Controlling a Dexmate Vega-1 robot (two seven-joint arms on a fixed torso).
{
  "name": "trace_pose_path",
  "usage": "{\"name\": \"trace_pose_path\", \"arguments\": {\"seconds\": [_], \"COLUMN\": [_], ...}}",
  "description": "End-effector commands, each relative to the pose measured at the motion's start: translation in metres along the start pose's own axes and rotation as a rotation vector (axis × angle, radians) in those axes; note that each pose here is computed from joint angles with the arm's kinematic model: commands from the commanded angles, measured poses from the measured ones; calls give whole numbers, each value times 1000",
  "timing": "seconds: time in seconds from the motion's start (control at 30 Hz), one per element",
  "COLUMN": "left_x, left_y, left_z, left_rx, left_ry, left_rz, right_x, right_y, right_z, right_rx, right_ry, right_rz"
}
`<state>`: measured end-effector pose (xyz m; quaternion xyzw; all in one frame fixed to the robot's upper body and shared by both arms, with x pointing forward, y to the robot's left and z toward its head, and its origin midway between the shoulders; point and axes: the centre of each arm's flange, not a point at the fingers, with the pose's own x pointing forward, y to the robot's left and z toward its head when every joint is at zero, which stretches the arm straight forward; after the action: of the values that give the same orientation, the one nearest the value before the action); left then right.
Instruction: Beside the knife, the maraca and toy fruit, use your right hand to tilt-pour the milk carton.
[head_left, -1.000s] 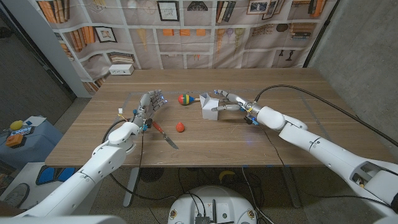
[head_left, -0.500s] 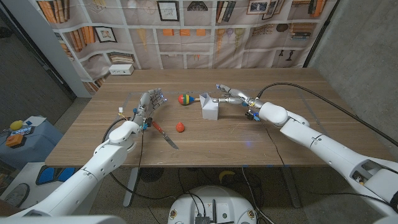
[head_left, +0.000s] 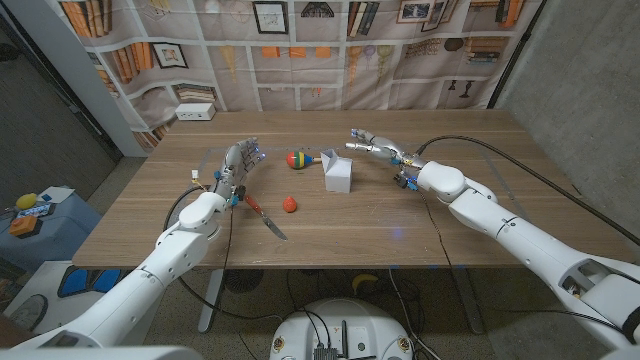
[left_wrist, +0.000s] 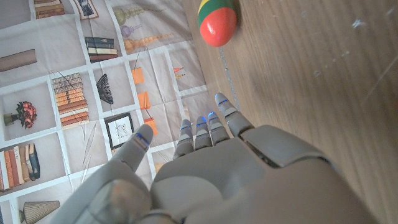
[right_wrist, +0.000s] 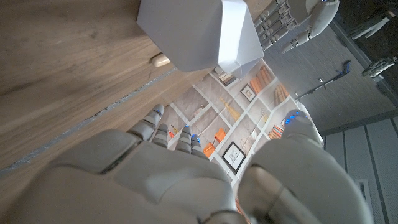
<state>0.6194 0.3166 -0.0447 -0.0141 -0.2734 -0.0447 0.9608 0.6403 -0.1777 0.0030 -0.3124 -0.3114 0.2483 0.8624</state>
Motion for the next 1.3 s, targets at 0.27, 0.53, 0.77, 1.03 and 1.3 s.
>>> {"name": "trace_pose_path", "arguments": {"seconds": [0.27, 0.53, 0.77, 1.03, 1.3], "left_x": [13, 20, 16, 13, -1], "left_y": [7, 12, 13, 15, 10], "left_z": [2, 2, 9, 6, 1], "left_rx": [24, 22, 56, 26, 12], "left_ry": [-55, -76, -41, -57, -56], "left_rz": [-20, -51, -57, -40, -8], "right_x": [-15, -20, -23, -29, -39], "right_y": [-12, -12, -15, -21, -26], "right_z": [1, 1, -3, -9, -25], "right_rx": [157, 225, 314, 375, 415], "right_ry": [-14, -18, -39, -44, -38], "right_rz": [-135, -202, -250, -289, -307]}}
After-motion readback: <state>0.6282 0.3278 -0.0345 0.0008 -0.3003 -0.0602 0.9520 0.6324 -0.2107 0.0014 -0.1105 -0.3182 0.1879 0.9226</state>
